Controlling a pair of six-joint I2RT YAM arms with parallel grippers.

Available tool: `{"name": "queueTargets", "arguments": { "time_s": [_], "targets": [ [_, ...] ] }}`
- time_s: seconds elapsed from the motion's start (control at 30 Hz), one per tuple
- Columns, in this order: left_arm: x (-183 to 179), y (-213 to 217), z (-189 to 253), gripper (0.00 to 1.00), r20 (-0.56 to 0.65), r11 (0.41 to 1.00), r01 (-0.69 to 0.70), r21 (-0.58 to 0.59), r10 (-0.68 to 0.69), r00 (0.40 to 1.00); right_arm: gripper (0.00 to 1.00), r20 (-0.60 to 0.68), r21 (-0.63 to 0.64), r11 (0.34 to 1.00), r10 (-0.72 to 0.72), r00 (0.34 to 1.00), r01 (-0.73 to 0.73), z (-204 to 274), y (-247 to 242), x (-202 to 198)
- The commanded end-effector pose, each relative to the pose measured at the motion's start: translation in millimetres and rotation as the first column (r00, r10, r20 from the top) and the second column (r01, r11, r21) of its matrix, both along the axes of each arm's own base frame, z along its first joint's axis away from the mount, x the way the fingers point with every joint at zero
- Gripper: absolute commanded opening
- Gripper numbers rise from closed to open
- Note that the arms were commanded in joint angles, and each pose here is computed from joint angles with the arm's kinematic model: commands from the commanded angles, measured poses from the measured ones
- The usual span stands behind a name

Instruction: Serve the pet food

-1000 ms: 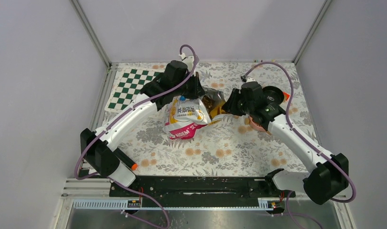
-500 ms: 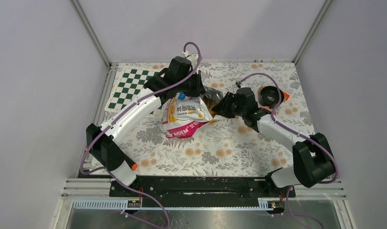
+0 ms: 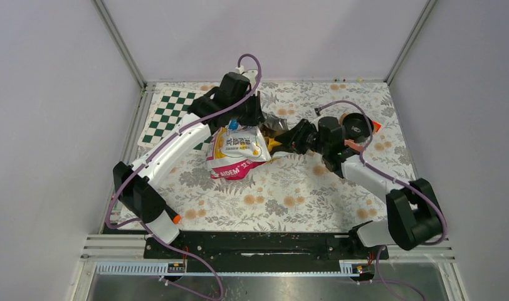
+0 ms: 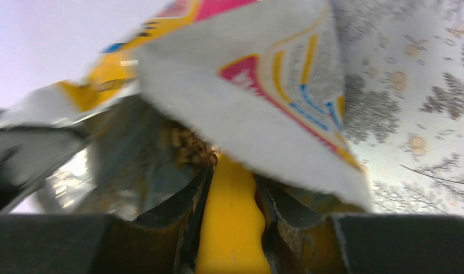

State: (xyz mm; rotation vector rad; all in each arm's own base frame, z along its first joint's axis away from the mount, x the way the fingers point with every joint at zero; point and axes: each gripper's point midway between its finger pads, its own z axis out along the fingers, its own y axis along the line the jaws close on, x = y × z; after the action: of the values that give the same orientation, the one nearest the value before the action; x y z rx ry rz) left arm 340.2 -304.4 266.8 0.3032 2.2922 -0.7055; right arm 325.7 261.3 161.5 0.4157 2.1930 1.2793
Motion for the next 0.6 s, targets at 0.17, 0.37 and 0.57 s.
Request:
{"name": "queueTargets", "arguments": {
  "time_s": [0.17, 0.37, 0.57],
  "targets": [
    [10.0, 10.0, 118.4, 0.00, 0.222, 0.975, -0.044, -0.217, 0.093, 0.971, 0.00, 0.214, 0.233, 0.972, -0.062, 0.975, 0.011, 115.6, -26.2, -6.4],
    [9.9, 9.9, 162.3, 0.00, 0.260, 0.942, -0.059, -0.331, 0.151, 0.954, 0.00, 0.243, 0.182, 0.981, -0.105, 0.964, 0.061, 129.3, -48.4, -5.8],
    [7.2, 5.7, 196.4, 0.00, 0.252, 0.886, -0.048, -0.460, 0.183, 0.950, 0.00, 0.286, 0.058, 0.994, -0.103, 0.953, 0.090, 136.2, -62.4, -3.8]
  ]
}}
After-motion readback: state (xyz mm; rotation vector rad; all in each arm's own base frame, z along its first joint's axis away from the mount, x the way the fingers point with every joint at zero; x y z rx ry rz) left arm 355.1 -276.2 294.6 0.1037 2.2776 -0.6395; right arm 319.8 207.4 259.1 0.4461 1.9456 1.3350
